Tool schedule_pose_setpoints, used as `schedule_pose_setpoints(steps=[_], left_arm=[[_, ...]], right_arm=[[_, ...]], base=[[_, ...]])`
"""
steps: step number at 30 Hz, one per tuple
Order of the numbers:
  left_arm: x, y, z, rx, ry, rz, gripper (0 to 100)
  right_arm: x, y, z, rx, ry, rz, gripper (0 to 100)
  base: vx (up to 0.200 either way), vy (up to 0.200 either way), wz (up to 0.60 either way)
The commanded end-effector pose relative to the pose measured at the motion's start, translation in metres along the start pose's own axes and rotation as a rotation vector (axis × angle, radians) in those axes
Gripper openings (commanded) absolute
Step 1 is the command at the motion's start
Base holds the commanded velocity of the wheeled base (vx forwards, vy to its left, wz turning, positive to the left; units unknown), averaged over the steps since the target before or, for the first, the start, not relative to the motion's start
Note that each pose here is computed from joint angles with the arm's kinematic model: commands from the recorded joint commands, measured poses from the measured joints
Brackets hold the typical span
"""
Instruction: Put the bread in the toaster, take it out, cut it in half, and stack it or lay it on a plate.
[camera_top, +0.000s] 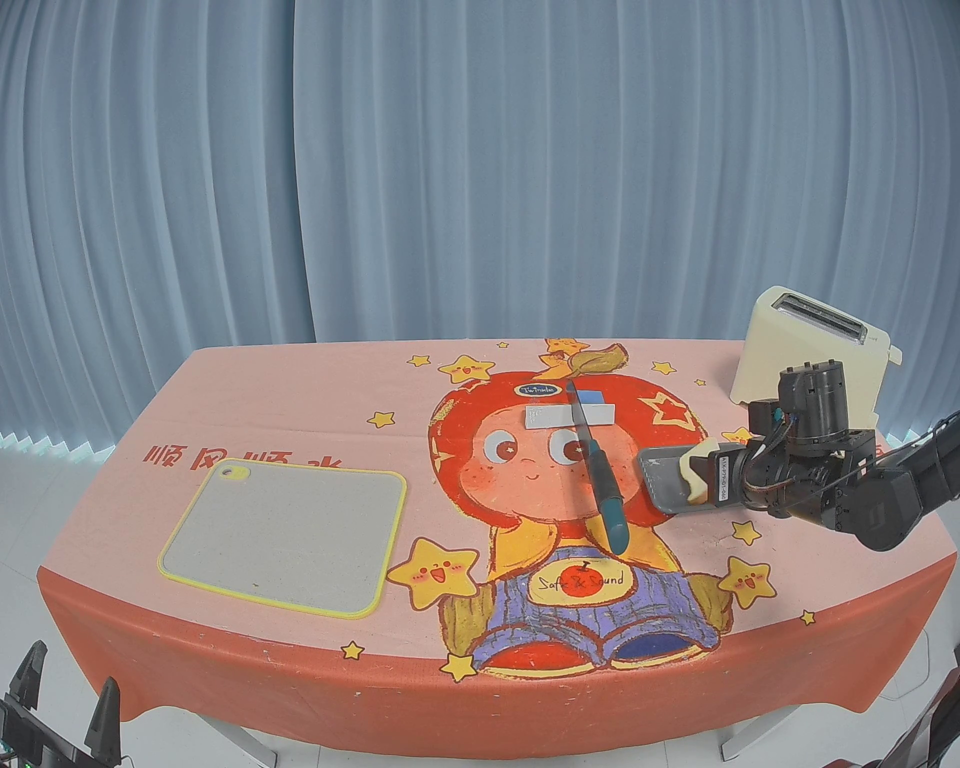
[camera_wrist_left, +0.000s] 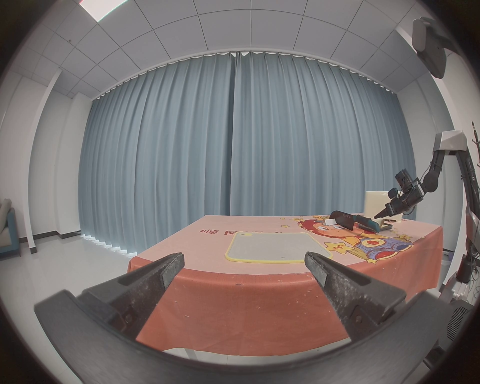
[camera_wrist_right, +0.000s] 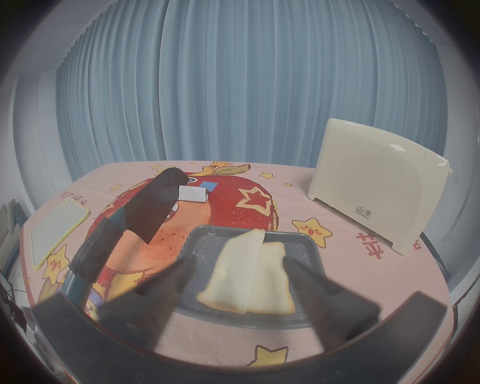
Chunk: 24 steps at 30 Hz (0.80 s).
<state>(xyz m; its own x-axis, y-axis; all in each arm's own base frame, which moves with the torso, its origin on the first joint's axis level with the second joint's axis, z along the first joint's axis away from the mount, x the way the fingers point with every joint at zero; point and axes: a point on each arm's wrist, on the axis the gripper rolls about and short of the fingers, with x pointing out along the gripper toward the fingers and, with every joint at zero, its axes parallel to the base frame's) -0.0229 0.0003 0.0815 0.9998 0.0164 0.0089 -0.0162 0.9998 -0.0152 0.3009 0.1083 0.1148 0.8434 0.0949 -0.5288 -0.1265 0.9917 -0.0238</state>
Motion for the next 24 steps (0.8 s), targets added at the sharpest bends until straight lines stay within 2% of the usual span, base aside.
schedule_pose_setpoints(steps=[1,24], left_arm=[[0.0,0.0,-0.005,0.0,0.006,0.001,100],[0.0,0.0,-0.005,0.0,0.006,0.001,100]], right_arm=[[0.004,0.0,-0.005,-0.007,0.02,-0.002,100],[-0.01,-0.002,0.002,0.001,-0.022,0.001,100]], base=[[0.0,0.0,0.0],[0.0,0.0,0.0]])
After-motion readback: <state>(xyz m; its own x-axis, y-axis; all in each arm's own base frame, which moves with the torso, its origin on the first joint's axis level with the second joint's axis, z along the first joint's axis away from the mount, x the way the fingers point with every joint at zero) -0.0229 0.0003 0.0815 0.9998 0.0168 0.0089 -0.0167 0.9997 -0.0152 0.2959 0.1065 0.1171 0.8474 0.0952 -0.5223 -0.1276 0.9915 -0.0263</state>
